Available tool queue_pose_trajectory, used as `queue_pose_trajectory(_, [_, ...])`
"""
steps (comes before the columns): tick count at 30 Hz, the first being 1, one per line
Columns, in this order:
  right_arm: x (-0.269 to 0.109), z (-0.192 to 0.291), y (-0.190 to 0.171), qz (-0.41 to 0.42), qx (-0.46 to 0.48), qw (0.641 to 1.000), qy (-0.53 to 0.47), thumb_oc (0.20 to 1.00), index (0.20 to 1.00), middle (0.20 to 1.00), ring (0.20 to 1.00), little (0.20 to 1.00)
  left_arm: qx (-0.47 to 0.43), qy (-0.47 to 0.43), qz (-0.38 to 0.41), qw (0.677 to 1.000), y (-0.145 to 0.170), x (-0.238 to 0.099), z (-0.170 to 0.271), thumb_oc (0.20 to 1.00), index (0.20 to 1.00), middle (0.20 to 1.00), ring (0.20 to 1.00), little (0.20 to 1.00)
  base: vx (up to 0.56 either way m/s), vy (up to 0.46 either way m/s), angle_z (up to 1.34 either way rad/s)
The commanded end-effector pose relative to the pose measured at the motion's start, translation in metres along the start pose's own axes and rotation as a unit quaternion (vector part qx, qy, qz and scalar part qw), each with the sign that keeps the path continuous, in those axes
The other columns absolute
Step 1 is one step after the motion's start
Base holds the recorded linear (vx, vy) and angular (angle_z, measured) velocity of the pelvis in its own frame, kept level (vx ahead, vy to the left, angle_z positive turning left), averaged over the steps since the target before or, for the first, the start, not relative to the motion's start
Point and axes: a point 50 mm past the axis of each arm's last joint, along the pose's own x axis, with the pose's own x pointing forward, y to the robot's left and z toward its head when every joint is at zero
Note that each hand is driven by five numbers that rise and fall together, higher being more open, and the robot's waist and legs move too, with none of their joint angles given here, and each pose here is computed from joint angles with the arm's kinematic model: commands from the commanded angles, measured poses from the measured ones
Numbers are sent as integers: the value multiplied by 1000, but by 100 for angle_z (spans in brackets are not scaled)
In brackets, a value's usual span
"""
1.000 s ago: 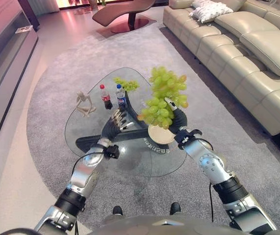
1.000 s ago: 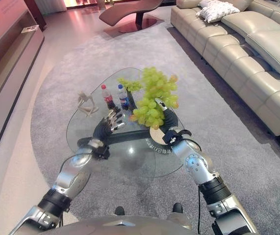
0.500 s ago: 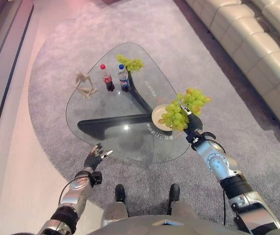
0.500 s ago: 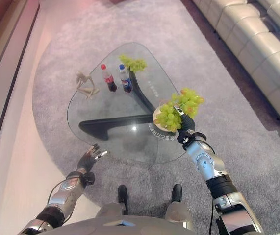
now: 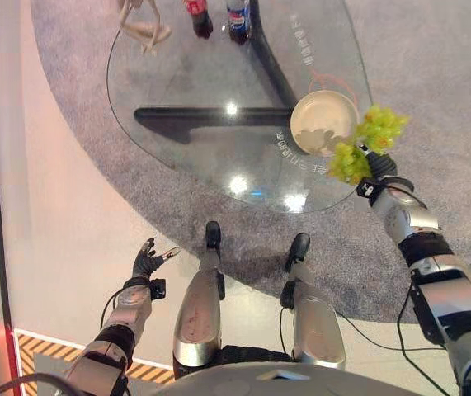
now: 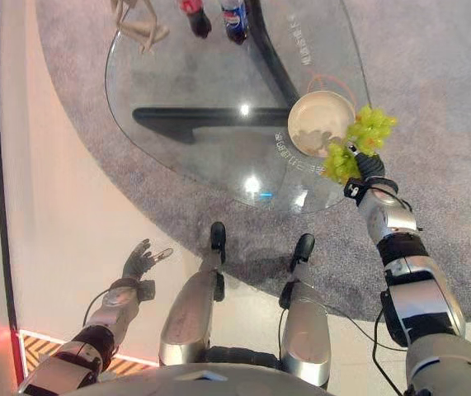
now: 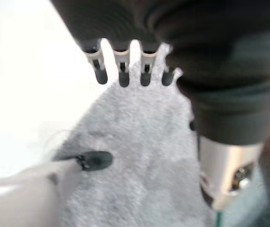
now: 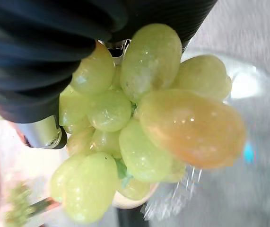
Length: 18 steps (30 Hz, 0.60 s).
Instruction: Pick up fruits into the plate
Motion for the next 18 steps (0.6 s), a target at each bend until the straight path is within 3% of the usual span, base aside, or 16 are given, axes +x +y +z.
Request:
queue_pose_trajectory(1, [5, 63, -28, -86, -93, 987, -103, 200, 200, 200, 200, 200, 125, -3, 10, 992, 4, 1, -3, 1000, 1000, 1000, 1000, 1000, -4, -27, 14])
queue_pose_trajectory(10, [3, 112, -45, -189, -212, 945, -159, 200, 200, 200, 200, 200, 121, -47, 42, 991, 9, 3, 13, 1000, 1000, 1000, 1000, 1000, 9, -19, 14])
queue_pose_trajectory(18, [0, 137, -70, -288, -367, 873, -140, 200, 200, 200, 200, 200, 104, -64, 45, 991, 13, 1, 18, 1000, 1000, 1000, 1000, 1000, 25, 6, 9])
